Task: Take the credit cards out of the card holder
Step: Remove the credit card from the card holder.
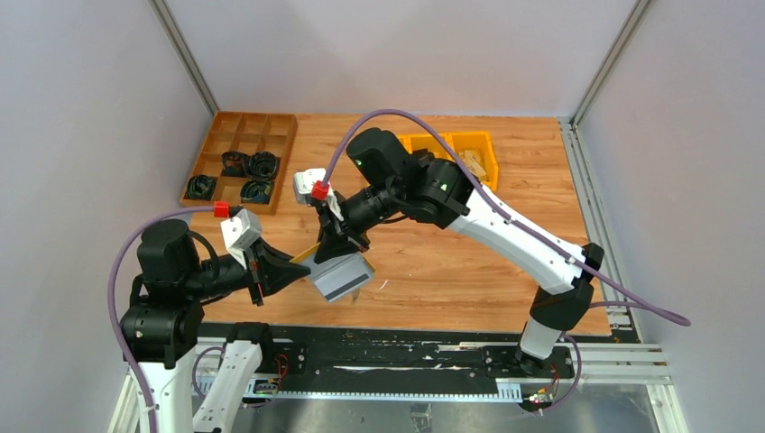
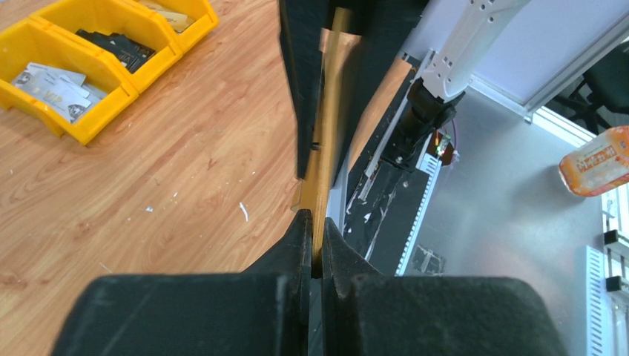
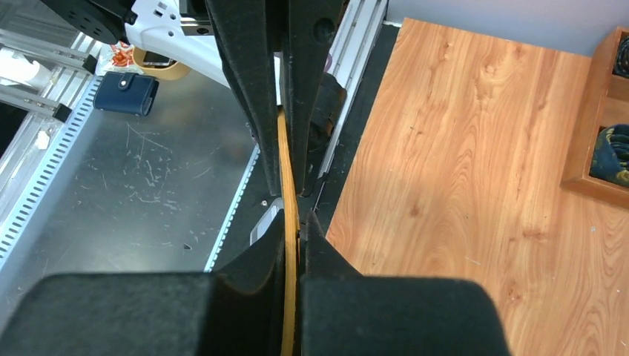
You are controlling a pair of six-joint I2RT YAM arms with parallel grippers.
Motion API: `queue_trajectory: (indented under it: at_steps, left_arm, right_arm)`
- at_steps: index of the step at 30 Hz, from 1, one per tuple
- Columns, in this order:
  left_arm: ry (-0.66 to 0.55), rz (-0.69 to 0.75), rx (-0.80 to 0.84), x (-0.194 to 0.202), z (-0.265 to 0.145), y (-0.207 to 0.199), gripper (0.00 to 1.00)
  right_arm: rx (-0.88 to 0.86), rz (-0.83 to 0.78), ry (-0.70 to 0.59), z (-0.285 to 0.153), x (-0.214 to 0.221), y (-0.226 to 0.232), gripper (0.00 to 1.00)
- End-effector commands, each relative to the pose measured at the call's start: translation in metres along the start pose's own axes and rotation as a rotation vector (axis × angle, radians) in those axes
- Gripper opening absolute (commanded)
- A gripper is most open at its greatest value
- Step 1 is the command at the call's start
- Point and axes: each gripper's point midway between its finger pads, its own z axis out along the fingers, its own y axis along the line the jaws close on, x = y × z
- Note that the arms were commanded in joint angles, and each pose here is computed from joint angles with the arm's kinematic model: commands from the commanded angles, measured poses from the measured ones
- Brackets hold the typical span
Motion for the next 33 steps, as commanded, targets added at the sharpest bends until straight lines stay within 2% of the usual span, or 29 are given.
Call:
queue_trajectory:
  at_steps: [1, 2, 4, 5, 6, 11, 14, 17, 19, 20, 21, 23, 26, 28, 30, 33]
  left_arm:
    - [-0.026, 0.097, 0.017, -0.007, -0.005, -0.01, 0.02]
    - [-0.028, 0.105, 0.013, -0.006, -0.005, -0.011, 0.2]
    - [-0.03, 0.122, -0.008, -0.004, -0.007, -0.01, 0.66]
    - [-0.031, 0.134, -0.018, -0.003, -0.008, -0.01, 0.85]
    - [-0.032, 0.142, -0.029, -0.001, -0.009, -0.01, 0.98]
    - [-0.049, 0.117, -0.052, 0.001, -0.01, -0.011, 1.0]
    - [-0.14, 0.127, -0.059, -0.017, -0.011, -0.017, 0.96]
    - [-0.266, 0.114, 0.002, -0.044, -0.011, -0.031, 0.84]
    - [-0.282, 0.071, 0.034, -0.049, -0.011, -0.037, 0.7]
    - [-0.28, 0.06, 0.039, -0.05, -0.01, -0.037, 0.52]
    - [-0.271, 0.047, 0.042, -0.05, -0.01, -0.036, 0.4]
    - [-0.243, 0.037, 0.049, -0.047, -0.009, -0.036, 0.27]
    - [-0.212, 0.032, 0.077, -0.04, -0.009, -0.039, 0.14]
    - [-0.203, 0.063, 0.06, -0.035, -0.009, -0.037, 0.02]
    - [-0.174, 0.083, 0.04, -0.026, -0.01, -0.035, 0.0]
    - [-0.122, 0.088, 0.062, -0.015, -0.009, -0.034, 0.0]
  right_arm:
    - [0.033, -0.04, 0.056, -0.004, 0.002, 0.003, 0.0]
    - [0.046, -0.048, 0.037, -0.006, -0.003, 0.002, 0.0]
    - [0.071, -0.075, -0.027, -0.013, -0.018, 0.005, 0.0]
    - [0.083, -0.089, -0.068, -0.016, -0.026, 0.006, 0.0]
    - [0.101, -0.115, -0.126, -0.019, -0.039, 0.006, 0.0]
    - [0.146, -0.062, -0.387, -0.036, -0.069, 0.016, 0.0]
    - [0.132, -0.01, -0.544, -0.046, -0.081, 0.027, 0.0]
    - [0.089, 0.071, -0.616, -0.044, -0.078, 0.034, 0.0]
    - [0.082, 0.1, -0.639, -0.042, -0.073, 0.035, 0.0]
    - [0.086, 0.114, -0.648, -0.042, -0.07, 0.035, 0.0]
    - [0.089, 0.123, -0.658, -0.041, -0.068, 0.035, 0.0]
    - [0.087, 0.132, -0.659, -0.039, -0.063, 0.036, 0.0]
    - [0.089, 0.139, -0.654, -0.038, -0.059, 0.037, 0.0]
    - [0.092, 0.137, -0.649, -0.039, -0.058, 0.038, 0.0]
    - [0.078, 0.123, -0.617, -0.037, -0.058, 0.04, 0.01]
    - [0.002, 0.087, -0.487, -0.029, -0.045, 0.05, 0.21]
